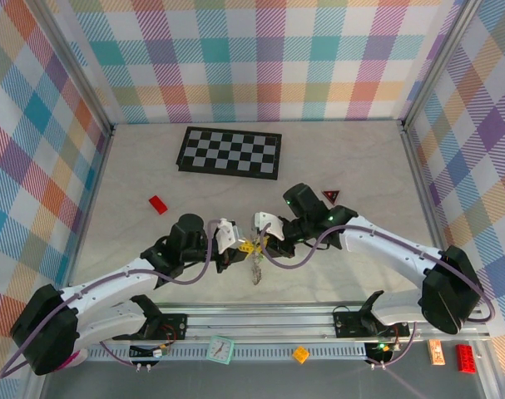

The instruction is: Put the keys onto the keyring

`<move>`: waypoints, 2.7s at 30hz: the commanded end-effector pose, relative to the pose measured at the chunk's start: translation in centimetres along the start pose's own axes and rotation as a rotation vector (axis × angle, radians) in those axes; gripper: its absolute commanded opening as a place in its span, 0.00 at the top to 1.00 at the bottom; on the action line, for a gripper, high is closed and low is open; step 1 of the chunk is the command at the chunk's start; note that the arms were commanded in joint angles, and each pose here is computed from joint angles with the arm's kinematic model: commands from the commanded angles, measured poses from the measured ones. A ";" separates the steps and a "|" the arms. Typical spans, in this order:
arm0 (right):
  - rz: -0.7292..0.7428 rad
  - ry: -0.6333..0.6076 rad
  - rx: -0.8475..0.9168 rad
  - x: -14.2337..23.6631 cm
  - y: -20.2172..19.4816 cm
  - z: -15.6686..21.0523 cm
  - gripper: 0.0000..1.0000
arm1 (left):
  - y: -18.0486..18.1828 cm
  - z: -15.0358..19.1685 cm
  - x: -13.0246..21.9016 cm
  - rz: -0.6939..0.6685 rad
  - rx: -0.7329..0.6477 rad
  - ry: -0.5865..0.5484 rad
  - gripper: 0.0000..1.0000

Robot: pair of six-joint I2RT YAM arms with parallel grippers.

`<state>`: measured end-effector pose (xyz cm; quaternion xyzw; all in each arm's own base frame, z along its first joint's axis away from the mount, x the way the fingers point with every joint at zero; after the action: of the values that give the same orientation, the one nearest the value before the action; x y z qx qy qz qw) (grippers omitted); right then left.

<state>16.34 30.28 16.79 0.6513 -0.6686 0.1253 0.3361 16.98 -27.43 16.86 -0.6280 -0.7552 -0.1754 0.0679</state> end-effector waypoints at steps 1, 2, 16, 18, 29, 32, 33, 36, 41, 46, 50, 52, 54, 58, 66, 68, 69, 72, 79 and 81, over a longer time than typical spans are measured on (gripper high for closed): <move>-0.063 -0.086 -0.009 0.4 0.8 -1.2 0.73 | 0.4 -1.2 0.2 -0.039 -0.019 -0.075 1.00; -0.061 -0.087 -0.018 0.3 0.7 -1.0 0.72 | 0.4 -1.2 0.3 -0.042 -0.022 -0.082 1.00; -0.058 -0.097 -0.048 -0.6 -0.4 -0.5 0.71 | 0.2 -1.3 0.6 -0.056 -0.035 -0.116 1.00; -0.055 -0.091 -0.052 -0.7 -0.5 -0.4 0.73 | 0.1 -1.3 0.6 -0.055 -0.034 -0.115 1.00; -0.048 -0.100 -0.059 -0.8 -0.8 0.0 0.76 | 0.1 -1.5 0.8 -0.060 -0.039 -0.142 1.00; -0.066 -0.110 -0.055 -0.7 -0.5 0.0 0.88 | 0.1 -1.6 0.8 -0.064 -0.039 -0.150 1.00; -0.072 -0.112 -0.051 -0.6 -0.4 -0.1 0.93 | 0.1 -1.6 0.8 -0.065 -0.041 -0.152 1.00; -0.094 -0.125 -0.034 -0.4 0.1 -0.4 1.00 | 0.2 -1.6 0.9 -0.073 -0.037 -0.152 1.00; -0.097 -0.118 0.002 0.3 0.6 -1.0 1.00 | 0.7 -1.2 0.9 -0.097 -0.026 -0.104 0.88; -0.064 -0.031 0.028 0.7 0.5 -0.7 1.00 | 0.7 -0.8 0.8 -0.072 -0.049 -0.020 0.80; -0.032 0.028 0.063 0.9 0.6 -0.6 1.00 | 0.8 -0.9 0.7 -0.055 -0.059 0.012 0.79; -0.018 0.050 0.078 1.0 0.6 -0.7 1.00 | 0.8 -1.0 0.6 -0.045 -0.064 0.015 0.79; -0.006 0.076 0.093 1.0 0.6 -0.8 1.00 | 0.8 -1.2 0.6 -0.037 -0.068 0.015 0.79; -0.009 0.100 0.119 0.8 1.0 -1.2 1.00 | 0.8 -1.4 0.3 -0.022 -0.072 0.012 0.78; -0.032 0.102 0.151 0.2 1.8 -2.1 1.00 | 0.8 -1.7 0.1 -0.011 -0.084 0.002 0.83; -0.029 0.097 0.150 0.2 1.9 -2.2 1.00 | 0.8 -1.8 0.2 -0.010 -0.088 -0.001 0.90; -0.027 0.092 0.150 0.3 1.9 -2.2 1.00 | 0.7 -1.8 0.2 -0.007 -0.088 -0.002 0.95; -0.006 0.034 0.126 0.9 1.6 -2.6 0.90 | 0.4 -1.8 0.3 -0.001 -0.091 -0.012 1.00; 0.007 -0.048 0.001 2.5 0.7 -1.3 0.72 | 0.1 -2.0 0.6 -0.021 -0.094 -0.087 1.00; 0.011 -0.055 -0.018 2.4 0.7 -0.9 0.70 | 0.1 -2.1 0.7 -0.036 -0.091 -0.109 1.00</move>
<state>16.71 28.73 18.70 0.6369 -0.6858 0.1364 0.3249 16.97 -27.18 17.08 -0.6236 -0.7555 -0.1953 0.0464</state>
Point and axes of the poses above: each hand's point on the last joint's axis, 136 mm out from that joint toward the fingers, its own x axis back along the fingers, its own y axis along the line the jaws close on, z = x × y, the point moved 1 cm from there along x, back along the fingers, and after that the axes turned 13 degrees about -x, right-handed, at the moved point
